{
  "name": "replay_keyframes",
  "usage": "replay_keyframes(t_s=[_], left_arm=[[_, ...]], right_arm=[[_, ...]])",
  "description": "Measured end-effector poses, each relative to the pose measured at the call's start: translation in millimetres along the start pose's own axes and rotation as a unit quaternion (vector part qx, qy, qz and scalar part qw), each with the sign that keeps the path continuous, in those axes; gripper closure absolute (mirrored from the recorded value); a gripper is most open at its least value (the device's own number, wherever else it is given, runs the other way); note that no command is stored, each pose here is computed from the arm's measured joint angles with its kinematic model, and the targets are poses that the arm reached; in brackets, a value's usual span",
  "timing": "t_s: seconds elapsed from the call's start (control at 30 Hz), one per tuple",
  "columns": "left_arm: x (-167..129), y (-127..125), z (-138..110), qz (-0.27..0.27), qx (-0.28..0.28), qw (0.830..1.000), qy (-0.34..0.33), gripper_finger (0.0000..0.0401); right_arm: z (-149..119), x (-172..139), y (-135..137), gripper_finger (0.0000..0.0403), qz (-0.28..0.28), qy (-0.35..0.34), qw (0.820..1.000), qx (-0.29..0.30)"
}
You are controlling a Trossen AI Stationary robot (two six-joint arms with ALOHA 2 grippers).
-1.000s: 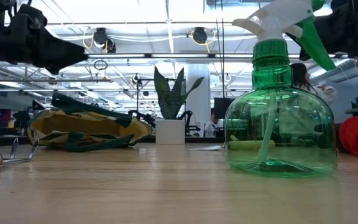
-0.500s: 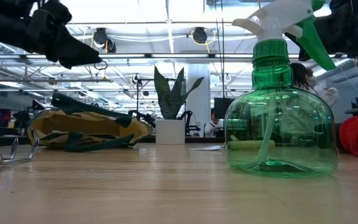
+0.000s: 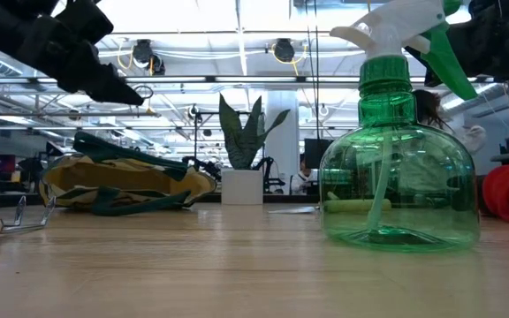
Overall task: Pick & Place Garden tools in Gardening bag
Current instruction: Prepare the white gardening bag
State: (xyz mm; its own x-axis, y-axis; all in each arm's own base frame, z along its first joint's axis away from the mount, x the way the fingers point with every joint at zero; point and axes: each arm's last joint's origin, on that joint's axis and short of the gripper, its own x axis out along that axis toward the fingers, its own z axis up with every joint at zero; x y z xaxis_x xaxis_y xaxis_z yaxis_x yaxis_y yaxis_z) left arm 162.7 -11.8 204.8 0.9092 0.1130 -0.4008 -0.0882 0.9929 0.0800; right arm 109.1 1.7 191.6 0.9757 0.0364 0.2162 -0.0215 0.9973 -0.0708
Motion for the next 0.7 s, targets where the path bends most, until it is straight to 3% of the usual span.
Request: replay_keyframes(t_s=[0.13,0.7], left_arm=[[2.4,-9.3,-2.7,0.005,0.003,1.000,0.011,0.0203],[33.9,-30.5,-32.7,0.131,0.068,0.983,0.110,0.0221]], right_arm=[[0.0,0.0,0.0,0.0277,0.000,0.000,1.000,-0.001],[-1.1,0.0,0.1,0.0277,0.000,0.006,1.000,-0.001]])
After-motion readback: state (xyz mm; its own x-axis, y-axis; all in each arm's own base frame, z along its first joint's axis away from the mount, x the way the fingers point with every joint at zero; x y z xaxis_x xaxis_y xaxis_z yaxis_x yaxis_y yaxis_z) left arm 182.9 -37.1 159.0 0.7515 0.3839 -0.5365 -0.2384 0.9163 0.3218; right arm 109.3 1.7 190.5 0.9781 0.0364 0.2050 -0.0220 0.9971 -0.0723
